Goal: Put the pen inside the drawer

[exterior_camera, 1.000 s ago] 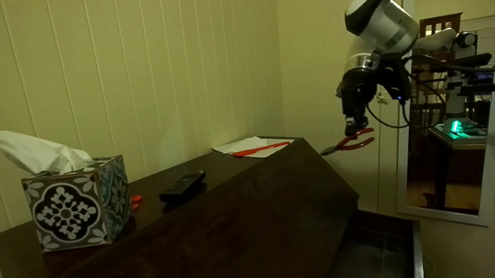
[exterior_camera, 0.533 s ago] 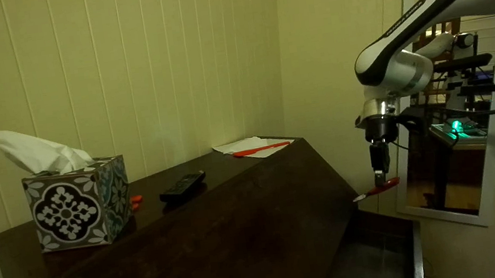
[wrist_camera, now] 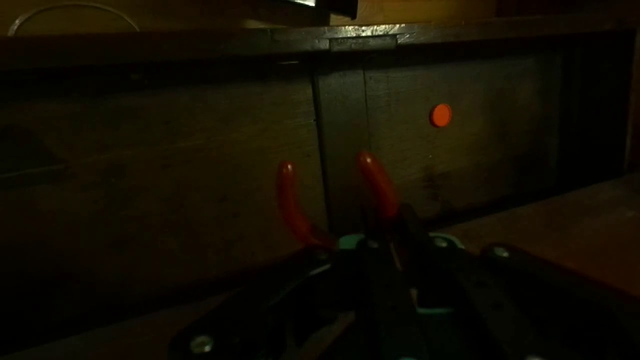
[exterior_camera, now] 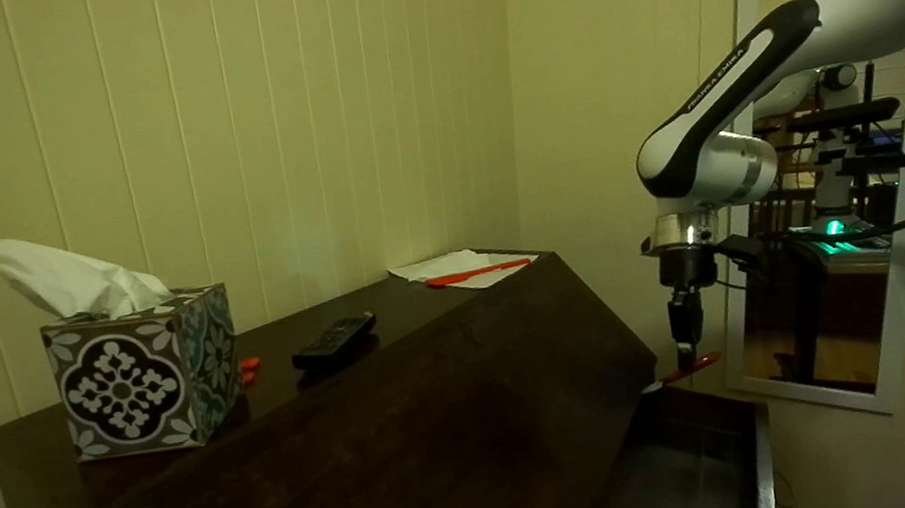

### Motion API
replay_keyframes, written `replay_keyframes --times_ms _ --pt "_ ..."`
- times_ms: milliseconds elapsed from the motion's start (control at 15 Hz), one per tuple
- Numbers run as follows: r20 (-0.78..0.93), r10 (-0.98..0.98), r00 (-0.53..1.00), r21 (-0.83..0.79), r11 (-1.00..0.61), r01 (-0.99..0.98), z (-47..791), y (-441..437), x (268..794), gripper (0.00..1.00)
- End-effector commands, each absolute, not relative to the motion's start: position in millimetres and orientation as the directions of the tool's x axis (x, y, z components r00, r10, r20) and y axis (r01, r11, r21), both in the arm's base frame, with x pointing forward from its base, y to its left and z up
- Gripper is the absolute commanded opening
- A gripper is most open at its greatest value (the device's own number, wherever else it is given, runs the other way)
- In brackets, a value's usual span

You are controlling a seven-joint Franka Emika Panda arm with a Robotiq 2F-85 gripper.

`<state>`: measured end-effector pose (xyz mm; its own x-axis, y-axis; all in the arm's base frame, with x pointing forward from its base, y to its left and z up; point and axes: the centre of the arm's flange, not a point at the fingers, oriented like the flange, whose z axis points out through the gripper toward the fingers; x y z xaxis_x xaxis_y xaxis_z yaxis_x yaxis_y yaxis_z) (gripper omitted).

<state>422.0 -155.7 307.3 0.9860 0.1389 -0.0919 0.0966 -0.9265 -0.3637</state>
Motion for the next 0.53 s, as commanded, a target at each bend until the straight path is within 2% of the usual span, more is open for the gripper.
replay_keyframes --times_ms 0,267,467 --pt "-0.161 0.138 0.977 -0.328 -0.941 0.079 298 -164 404 0.03" --pt "-0.218 -0.033 0.975 -0.285 -0.954 -0.096 278 -193 370 0.03" --pt "-0.158 -0.202 0.967 -0.289 -0.927 -0.24 260 -221 365 0.03"
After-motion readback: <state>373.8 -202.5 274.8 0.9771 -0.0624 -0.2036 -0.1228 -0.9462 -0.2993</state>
